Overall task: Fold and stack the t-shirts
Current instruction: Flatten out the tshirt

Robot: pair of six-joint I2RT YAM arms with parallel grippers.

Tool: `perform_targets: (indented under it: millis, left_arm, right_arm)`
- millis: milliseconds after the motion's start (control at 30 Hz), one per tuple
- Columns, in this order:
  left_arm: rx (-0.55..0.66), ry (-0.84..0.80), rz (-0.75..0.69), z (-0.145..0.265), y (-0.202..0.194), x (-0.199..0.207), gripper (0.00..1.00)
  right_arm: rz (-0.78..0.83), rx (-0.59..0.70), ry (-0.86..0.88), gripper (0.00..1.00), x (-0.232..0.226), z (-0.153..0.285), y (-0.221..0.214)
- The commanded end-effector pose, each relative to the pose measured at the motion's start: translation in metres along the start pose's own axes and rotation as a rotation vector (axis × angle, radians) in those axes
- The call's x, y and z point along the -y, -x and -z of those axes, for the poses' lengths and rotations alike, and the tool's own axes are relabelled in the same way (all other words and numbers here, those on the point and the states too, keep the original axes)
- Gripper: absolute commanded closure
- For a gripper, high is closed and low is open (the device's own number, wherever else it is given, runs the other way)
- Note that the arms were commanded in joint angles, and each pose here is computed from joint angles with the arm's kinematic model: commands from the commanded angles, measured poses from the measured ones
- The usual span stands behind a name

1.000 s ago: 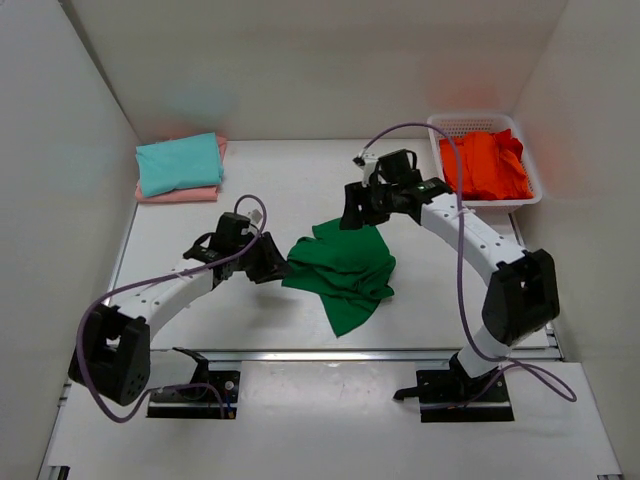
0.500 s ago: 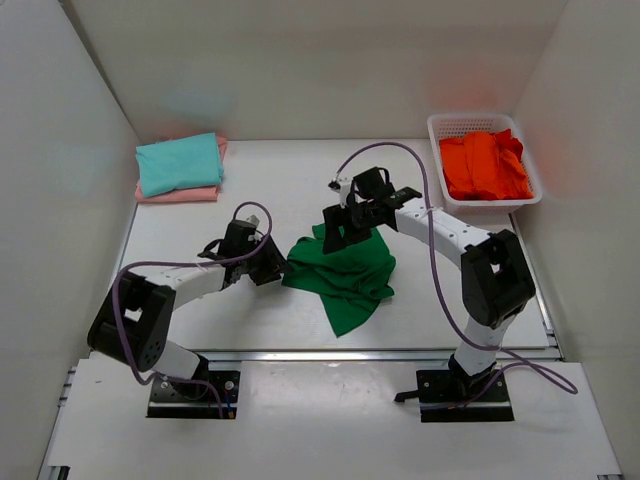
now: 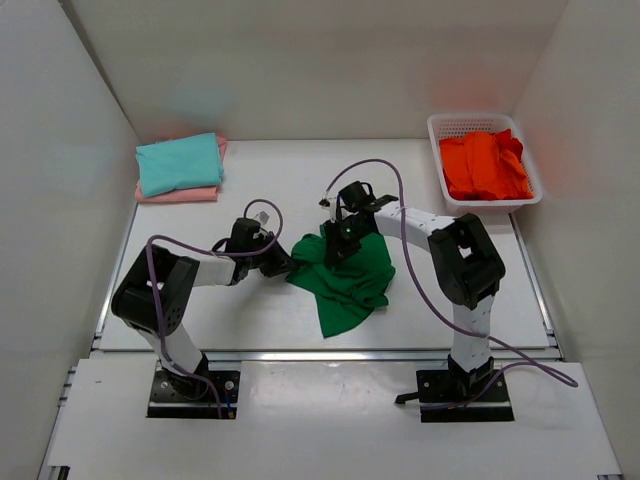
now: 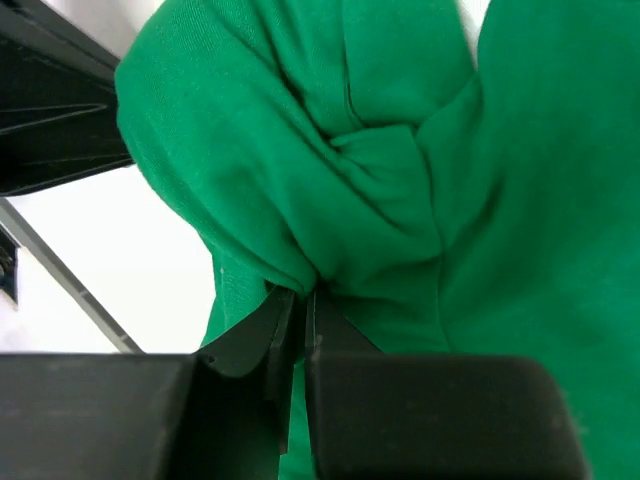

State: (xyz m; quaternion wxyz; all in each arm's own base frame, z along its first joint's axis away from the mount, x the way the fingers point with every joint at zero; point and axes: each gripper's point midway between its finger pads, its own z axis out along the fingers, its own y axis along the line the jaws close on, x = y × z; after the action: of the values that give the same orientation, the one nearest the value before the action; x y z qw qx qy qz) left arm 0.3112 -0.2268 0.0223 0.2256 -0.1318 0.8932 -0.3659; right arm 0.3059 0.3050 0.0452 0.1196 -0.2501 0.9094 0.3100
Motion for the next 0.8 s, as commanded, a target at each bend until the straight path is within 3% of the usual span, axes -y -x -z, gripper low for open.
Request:
perform_targets:
  millis: [0, 133, 233, 400, 500, 633, 767]
  left_arm:
    - [0.035, -0.094, 0.020, 0.018, 0.022, 0.025, 1.00]
    - [0.132, -0.087, 0.020, 0.064, 0.058, 0.047, 1.00]
    - [0.294, -0.065, -0.075, 0.118, 0.120, 0.093, 1.00]
    - [0.474, -0.067, -0.127, 0.195, 0.171, 0.135, 1.00]
    - [0.576, -0.070, -0.171, 0.239, 0.196, 0.160, 1.00]
    - [0.692, -0.023, -0.240, 0.295, 0.228, 0.192, 1.00]
    - [0.793, 0.034, -0.271, 0.331, 0.260, 0.207, 1.00]
  right_arm:
    - [0.003, 0.078, -0.009, 1.00, -0.009, 0.033, 0.031]
    - [-0.014, 0.210, 0.011, 1.00, -0.016, 0.092, 0.059]
    - [-0.077, 0.401, 0.056, 1.00, -0.025, 0.167, 0.080]
    - [-0.066, 0.725, -0.056, 1.00, -0.012, 0.281, 0.106]
    - [-0.062, 0.852, -0.093, 1.00, -0.010, 0.337, 0.109]
    - [-0.034, 0.922, -0.161, 1.00, -0.015, 0.372, 0.101]
    - [-0.028, 0.937, -0.172, 1.00, -0.022, 0.379, 0.085]
